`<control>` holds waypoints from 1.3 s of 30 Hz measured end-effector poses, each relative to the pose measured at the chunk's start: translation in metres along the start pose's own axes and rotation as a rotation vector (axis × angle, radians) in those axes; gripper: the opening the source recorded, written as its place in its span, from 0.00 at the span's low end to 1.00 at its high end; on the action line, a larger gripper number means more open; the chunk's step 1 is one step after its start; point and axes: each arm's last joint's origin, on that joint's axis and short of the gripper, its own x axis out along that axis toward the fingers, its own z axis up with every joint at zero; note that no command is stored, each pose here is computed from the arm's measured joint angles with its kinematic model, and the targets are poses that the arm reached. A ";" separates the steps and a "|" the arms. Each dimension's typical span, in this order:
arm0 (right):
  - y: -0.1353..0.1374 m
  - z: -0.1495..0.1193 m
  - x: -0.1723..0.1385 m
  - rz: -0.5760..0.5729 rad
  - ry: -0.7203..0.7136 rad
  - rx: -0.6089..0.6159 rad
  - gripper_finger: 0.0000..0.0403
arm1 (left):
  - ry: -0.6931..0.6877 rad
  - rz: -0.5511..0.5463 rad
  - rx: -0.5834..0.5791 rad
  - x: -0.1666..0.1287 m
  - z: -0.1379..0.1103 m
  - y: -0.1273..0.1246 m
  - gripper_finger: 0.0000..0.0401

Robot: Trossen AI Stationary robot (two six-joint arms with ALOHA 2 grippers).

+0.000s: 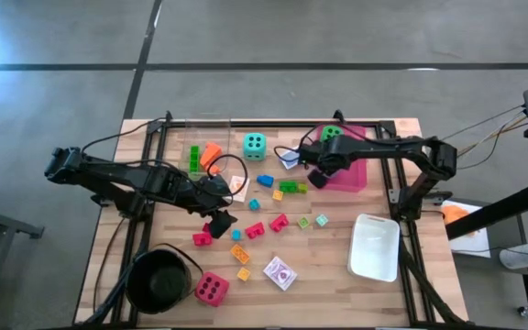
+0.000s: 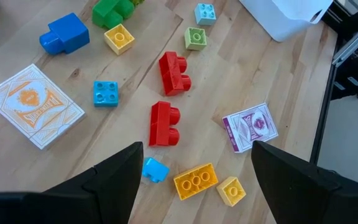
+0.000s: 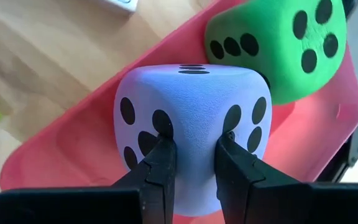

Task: Pick & Place Toys
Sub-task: Put the violet die into the pink bin, then put the purple deck of cards into the white bin

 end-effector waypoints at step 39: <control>0.003 -0.001 -0.015 0.047 0.018 -0.176 0.85 | 0.001 0.000 -0.004 0.000 0.000 0.000 0.76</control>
